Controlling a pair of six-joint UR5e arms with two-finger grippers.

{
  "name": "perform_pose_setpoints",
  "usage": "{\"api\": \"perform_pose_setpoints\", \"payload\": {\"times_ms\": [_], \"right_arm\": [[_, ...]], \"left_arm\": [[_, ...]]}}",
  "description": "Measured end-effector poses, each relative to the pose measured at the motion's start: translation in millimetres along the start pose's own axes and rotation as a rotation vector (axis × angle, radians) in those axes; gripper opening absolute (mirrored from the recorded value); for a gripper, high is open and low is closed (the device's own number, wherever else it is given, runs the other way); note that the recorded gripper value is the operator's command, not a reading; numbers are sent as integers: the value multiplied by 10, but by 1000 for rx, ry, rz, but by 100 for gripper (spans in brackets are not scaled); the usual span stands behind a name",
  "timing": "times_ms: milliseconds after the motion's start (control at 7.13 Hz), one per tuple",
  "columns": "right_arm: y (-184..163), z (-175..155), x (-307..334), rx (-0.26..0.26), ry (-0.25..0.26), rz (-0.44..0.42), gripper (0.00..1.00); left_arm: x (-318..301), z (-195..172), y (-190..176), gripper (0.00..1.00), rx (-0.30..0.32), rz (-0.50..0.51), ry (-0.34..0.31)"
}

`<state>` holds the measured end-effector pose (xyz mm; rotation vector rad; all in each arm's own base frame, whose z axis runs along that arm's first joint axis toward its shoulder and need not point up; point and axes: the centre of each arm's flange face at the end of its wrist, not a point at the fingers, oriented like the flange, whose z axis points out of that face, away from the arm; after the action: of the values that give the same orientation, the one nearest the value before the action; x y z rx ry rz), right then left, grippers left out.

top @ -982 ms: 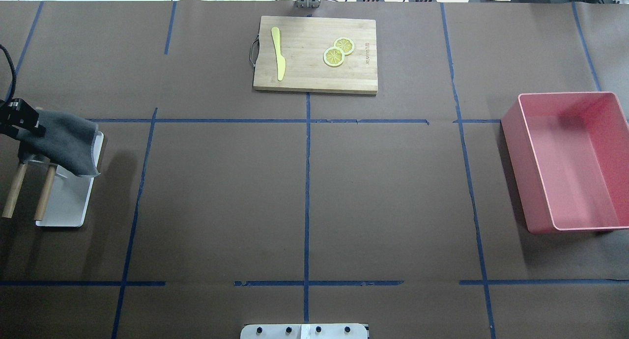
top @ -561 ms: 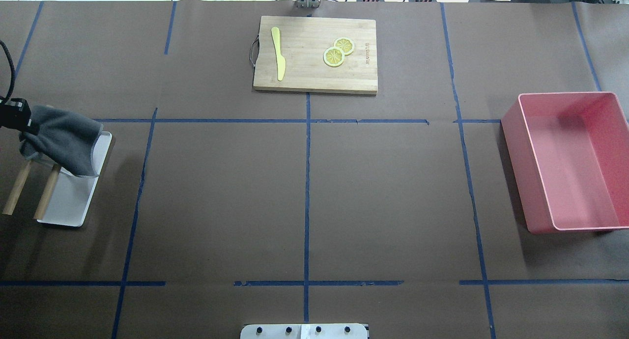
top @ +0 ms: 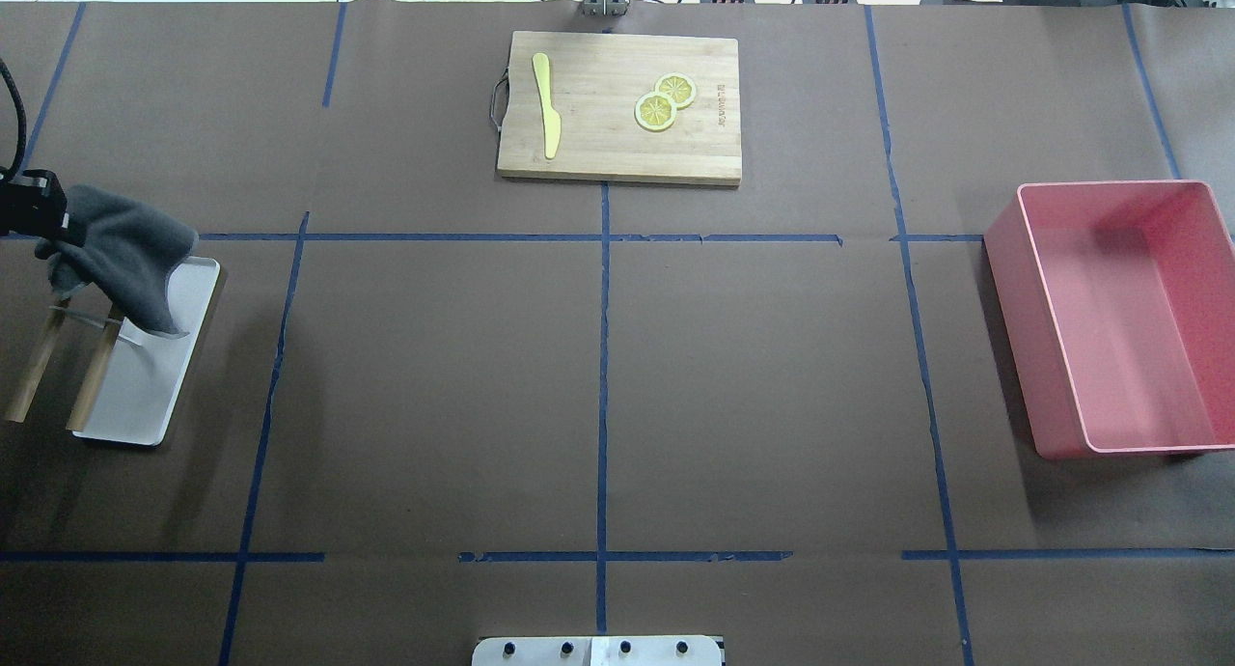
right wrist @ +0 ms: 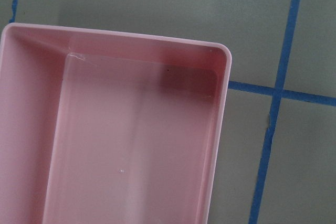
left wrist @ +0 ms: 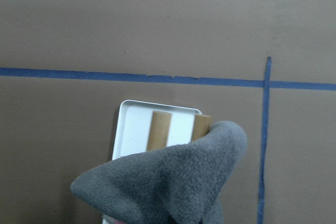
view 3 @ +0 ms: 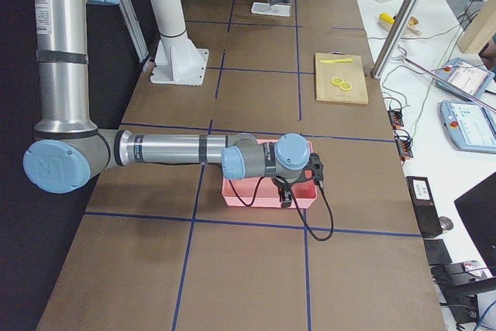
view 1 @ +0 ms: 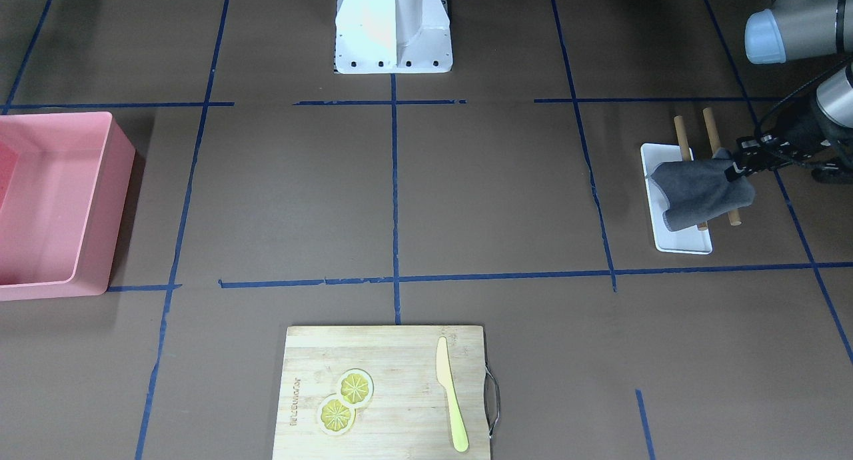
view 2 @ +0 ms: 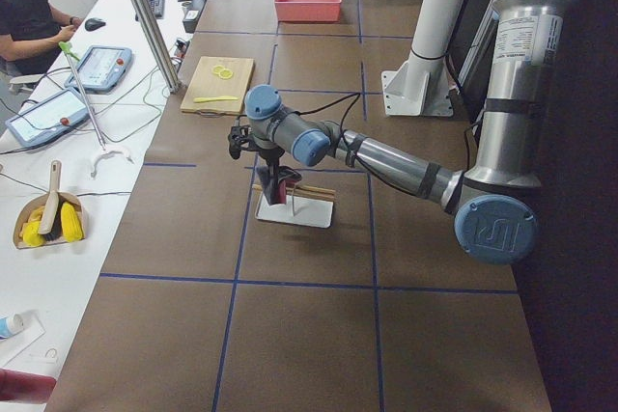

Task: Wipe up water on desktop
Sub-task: 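Grasp the grey towel on the stand with the left gripper, then carry the grey towel toward the table center while the right gripper approaches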

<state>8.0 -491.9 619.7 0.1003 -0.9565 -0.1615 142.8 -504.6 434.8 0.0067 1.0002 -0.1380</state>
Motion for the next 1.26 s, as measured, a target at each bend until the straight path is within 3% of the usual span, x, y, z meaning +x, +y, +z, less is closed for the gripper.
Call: {"api": "perform_pose_setpoints", "payload": {"times_ms": [421,701,982,1262], "right_arm": [[-179,12,-483,1,-18,30,100],[-310,25,-1189,1,-40,8,100],[-454,46,-1913,6,-53,4,100],[-508,188,-2886,36,-14,55,100]], "left_arm": [[919,-212,-67,0,29,-100,86],[1799,-16,69,0,-13,-134,131],[2656,312,311,0,-17,-134,140],[3196,522,429,0,-11,-131,139]]}}
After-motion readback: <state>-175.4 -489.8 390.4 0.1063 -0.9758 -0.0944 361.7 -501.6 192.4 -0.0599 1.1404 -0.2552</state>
